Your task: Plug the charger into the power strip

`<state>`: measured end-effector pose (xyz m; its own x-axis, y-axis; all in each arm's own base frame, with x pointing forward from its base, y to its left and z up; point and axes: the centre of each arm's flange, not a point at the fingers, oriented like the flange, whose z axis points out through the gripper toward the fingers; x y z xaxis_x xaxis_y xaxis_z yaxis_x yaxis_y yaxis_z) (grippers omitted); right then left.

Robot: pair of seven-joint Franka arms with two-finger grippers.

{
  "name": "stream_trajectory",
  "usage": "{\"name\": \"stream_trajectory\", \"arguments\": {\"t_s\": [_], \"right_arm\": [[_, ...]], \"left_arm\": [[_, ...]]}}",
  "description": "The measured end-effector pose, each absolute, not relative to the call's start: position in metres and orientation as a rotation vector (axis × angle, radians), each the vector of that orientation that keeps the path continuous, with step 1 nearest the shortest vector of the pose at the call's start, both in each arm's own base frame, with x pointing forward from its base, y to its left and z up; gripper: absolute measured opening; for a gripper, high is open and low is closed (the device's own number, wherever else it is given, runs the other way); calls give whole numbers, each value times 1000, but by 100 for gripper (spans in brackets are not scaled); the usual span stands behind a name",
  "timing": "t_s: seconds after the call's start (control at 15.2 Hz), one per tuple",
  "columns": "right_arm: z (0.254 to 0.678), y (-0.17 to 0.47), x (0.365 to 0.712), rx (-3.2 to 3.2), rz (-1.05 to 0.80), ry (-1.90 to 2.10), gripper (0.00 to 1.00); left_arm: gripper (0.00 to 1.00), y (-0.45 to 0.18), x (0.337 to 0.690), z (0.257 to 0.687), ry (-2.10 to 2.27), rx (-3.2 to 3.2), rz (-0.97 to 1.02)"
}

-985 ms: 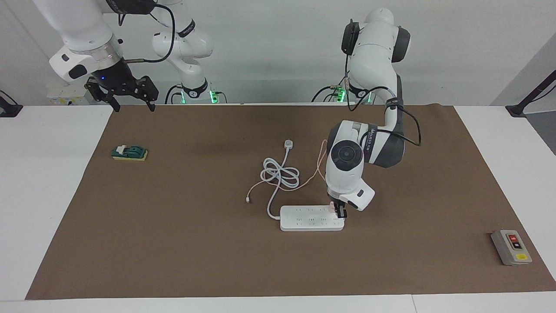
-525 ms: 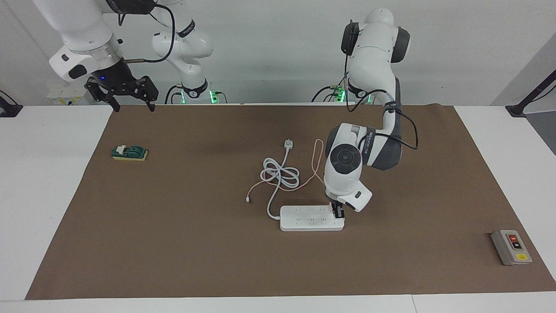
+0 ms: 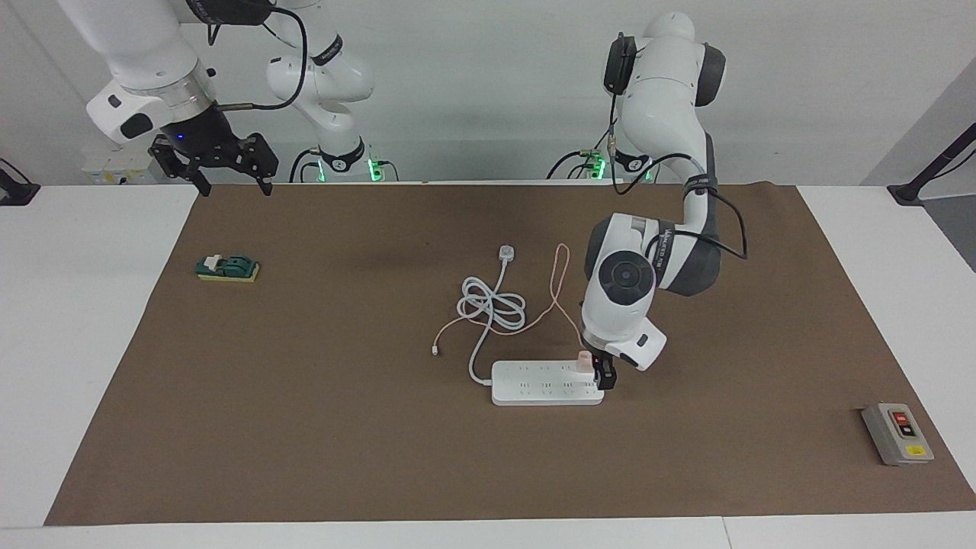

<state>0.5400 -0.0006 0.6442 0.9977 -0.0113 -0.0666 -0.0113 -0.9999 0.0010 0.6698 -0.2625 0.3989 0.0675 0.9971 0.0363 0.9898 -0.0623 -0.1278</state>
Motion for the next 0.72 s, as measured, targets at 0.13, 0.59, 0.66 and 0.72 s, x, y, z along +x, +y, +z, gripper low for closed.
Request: {"name": "stream_trajectory", "arguments": {"t_s": [0.13,0.59,0.66,0.72], "right_arm": [[644,-1,540,3139,-105,-18,100],[644,-1,540,3139,-105,-18,100],[644,-1,540,3139,-105,-18,100],[644,-1,540,3139,-105,-18,100]], "left_arm": [[100,-249,669,430,-2063,-2247,84],[100,-190,673,505,-1712,-2628,23],[100,-175,676,508,-1633,-2673,20],[100,-159,678,509,-1539,-2713,21]]}}
